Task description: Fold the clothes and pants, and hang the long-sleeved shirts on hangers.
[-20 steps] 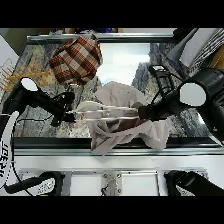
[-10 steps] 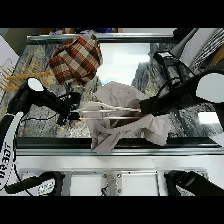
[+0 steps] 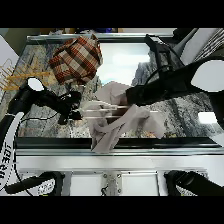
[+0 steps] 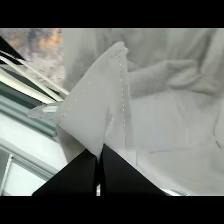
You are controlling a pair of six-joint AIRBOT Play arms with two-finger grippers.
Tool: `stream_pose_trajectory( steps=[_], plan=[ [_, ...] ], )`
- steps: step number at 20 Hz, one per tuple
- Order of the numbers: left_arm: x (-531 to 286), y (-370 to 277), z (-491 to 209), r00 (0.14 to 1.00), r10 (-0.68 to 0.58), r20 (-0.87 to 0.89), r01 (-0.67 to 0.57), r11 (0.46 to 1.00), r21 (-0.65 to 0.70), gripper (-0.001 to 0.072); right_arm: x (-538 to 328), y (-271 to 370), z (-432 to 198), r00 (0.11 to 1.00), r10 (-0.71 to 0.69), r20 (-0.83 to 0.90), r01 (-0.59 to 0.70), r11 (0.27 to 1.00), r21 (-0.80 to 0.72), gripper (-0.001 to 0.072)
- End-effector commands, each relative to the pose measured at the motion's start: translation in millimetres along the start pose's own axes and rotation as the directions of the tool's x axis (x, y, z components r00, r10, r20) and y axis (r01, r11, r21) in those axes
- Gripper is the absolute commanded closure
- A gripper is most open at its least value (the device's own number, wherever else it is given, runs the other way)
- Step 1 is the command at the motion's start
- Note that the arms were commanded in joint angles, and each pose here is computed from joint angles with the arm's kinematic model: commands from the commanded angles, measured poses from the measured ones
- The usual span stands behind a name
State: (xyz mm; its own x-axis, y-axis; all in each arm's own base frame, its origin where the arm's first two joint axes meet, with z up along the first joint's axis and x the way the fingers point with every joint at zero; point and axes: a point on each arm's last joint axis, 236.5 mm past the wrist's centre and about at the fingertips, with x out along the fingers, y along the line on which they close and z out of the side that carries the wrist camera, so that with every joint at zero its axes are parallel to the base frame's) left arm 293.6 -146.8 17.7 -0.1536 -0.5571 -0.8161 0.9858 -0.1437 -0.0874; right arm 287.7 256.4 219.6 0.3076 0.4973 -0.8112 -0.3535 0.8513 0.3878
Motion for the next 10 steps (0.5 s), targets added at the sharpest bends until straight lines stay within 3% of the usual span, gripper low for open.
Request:
stream_pose_trajectory(
  steps=[1, 10],
  plan=[
    [0, -1, 1, 1.0, -0.004, 0.005, 0.004, 1.0, 0.001, 0.0693, 14, 39, 18, 0.99, 0.13, 0.055, -0.128, 0.991, -0.031, 0.0699],
    [0, -1, 1, 1.0, -0.005, 0.005, 0.005, 1.0, 0.0, 0.0694, 59, 105, 40, 0.954, 0.261, 0.145, -0.248, 0.964, -0.1, 0.0698]
  ],
)
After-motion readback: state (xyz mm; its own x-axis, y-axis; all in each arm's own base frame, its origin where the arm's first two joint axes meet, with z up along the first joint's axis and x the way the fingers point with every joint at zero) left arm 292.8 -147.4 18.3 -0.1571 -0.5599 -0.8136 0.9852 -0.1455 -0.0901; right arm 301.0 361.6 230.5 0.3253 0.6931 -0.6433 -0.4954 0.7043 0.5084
